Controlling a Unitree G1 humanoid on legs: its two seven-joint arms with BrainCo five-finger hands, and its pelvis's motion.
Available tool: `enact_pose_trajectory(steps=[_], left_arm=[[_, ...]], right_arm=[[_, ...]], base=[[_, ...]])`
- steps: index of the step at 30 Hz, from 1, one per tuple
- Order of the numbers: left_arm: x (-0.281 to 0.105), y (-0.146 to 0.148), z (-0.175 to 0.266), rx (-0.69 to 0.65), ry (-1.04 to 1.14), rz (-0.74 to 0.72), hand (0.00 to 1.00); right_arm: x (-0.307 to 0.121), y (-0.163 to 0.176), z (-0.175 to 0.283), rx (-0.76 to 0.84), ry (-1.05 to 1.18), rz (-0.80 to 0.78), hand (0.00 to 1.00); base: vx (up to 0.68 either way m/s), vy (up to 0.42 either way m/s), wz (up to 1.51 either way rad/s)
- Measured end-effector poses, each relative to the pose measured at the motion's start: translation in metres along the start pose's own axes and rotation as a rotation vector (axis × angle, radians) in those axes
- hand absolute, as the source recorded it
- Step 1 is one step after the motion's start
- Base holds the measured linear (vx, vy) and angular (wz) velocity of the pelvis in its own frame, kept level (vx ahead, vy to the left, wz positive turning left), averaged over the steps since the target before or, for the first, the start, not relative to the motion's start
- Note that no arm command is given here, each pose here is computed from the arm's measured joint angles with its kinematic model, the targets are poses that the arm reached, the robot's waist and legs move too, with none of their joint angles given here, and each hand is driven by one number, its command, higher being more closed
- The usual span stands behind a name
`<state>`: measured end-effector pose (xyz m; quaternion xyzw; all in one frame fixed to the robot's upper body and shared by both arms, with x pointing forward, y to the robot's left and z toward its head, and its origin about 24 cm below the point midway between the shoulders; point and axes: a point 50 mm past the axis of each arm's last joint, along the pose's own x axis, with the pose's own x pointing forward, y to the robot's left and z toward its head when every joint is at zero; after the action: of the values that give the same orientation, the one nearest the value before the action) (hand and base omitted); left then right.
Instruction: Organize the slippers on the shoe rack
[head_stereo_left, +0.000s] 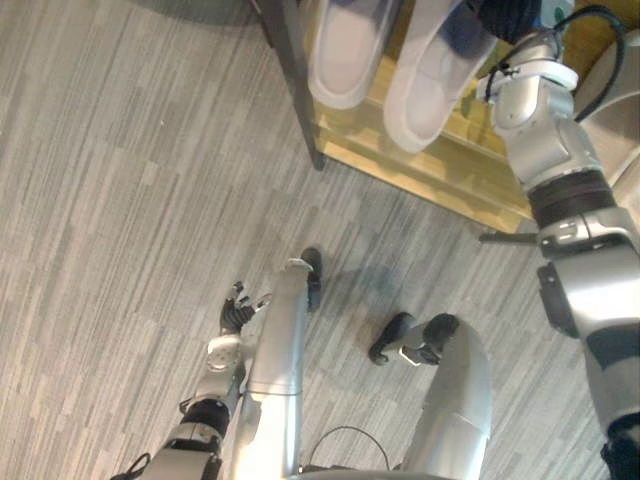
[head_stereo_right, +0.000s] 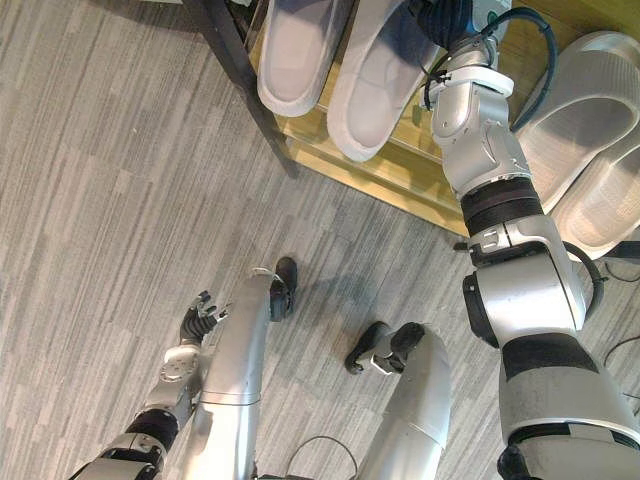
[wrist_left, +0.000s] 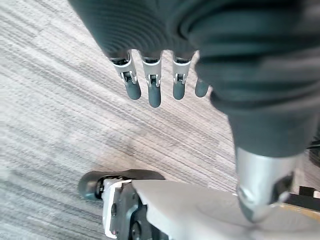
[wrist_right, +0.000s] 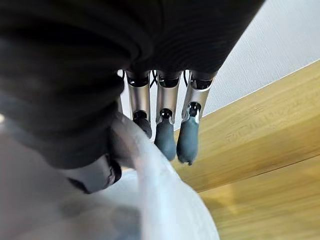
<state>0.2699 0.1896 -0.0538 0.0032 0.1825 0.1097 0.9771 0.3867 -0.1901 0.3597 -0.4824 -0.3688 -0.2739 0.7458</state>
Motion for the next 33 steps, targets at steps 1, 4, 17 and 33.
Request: enact_pose_trajectory(steps=[1, 4, 17, 33], left_arm=[[0.000, 0.000, 0.000, 0.000, 0.000, 0.000, 0.00], [0.000, -0.001, 0.000, -0.003, 0.000, -0.002, 0.00], [0.000, 0.002, -0.004, 0.003, 0.017, 0.006, 0.00], [-0.002, 0.018, -0.013, -0.002, 0.064, 0.062, 0.00]], right_arm=[[0.000, 0.000, 0.000, -0.001, 0.002, -0.004, 0.00], [0.001, -0.002, -0.001, 0.005, 0.011, -0.015, 0.00], [-0.009, -0.002, 0.000, 0.075, 0.001, -0.028, 0.00], [-0.065, 0.024, 0.019, 0.470, 0.067, -0.049, 0.00]], base=[[0.08, -0.038, 0.09], [0.07, -0.033, 0.09], [0.08, -0.014, -0.02], [0.08, -0.050, -0.05]])
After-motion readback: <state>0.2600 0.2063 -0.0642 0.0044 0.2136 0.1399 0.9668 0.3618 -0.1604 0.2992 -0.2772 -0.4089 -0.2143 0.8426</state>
